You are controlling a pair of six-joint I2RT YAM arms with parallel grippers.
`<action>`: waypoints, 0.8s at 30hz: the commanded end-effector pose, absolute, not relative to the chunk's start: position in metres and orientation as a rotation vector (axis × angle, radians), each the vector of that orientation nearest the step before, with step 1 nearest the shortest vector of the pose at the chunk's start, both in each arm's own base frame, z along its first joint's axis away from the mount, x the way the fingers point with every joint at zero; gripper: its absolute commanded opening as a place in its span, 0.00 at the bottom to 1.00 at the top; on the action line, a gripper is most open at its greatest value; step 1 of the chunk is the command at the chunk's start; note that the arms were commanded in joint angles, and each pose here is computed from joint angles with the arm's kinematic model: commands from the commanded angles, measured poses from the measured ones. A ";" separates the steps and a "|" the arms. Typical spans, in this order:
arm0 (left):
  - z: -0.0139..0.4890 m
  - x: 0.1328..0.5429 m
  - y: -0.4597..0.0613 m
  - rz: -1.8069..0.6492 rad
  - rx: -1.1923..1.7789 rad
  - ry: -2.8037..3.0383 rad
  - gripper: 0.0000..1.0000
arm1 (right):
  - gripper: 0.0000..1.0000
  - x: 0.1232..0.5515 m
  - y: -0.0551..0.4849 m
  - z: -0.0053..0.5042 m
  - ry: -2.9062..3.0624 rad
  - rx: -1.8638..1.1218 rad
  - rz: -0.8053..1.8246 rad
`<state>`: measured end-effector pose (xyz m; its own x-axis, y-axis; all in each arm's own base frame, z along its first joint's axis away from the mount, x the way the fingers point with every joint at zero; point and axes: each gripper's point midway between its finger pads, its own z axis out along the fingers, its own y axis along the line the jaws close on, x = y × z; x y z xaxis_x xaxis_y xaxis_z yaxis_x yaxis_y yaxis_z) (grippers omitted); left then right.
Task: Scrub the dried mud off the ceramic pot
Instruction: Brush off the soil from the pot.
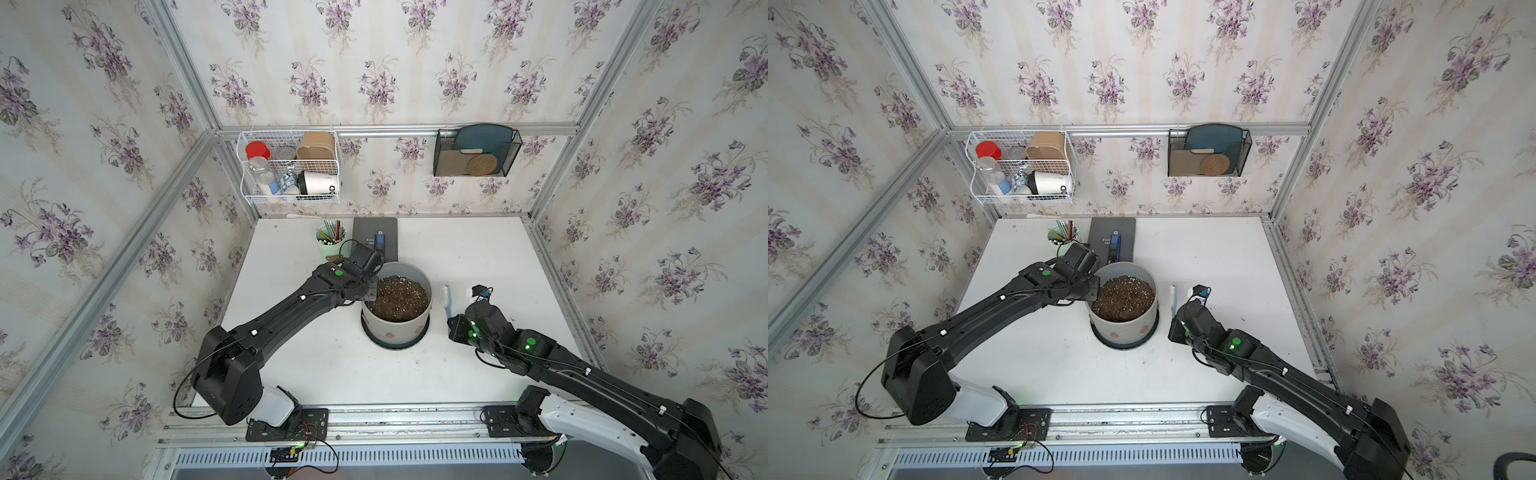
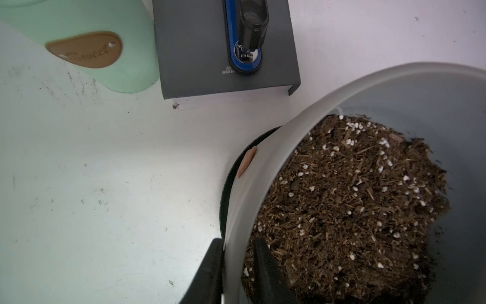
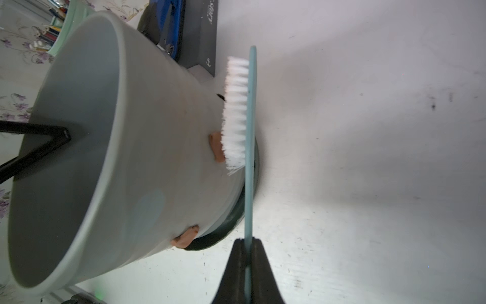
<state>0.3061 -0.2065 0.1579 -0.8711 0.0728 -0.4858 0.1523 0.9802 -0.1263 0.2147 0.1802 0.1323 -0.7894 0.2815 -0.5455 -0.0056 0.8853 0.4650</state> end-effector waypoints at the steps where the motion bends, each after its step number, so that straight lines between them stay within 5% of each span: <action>1: 0.161 0.303 -0.211 -0.266 0.135 2.635 0.25 | 0.00 0.217 0.159 0.128 2.437 0.205 0.492; 16: 0.156 0.301 -0.215 -0.287 0.121 2.661 0.25 | 0.00 0.195 0.222 0.115 2.482 -0.008 0.883; 24: 0.156 0.301 -0.215 -0.286 0.120 2.660 0.25 | 0.00 0.201 0.207 0.131 2.431 0.036 0.816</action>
<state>0.3045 -0.2064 0.1559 -0.8832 0.0382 -0.4675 0.1175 0.9829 -0.1416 0.1918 0.2067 0.1158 -0.8693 0.1730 -0.4630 -0.1338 0.8194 0.5575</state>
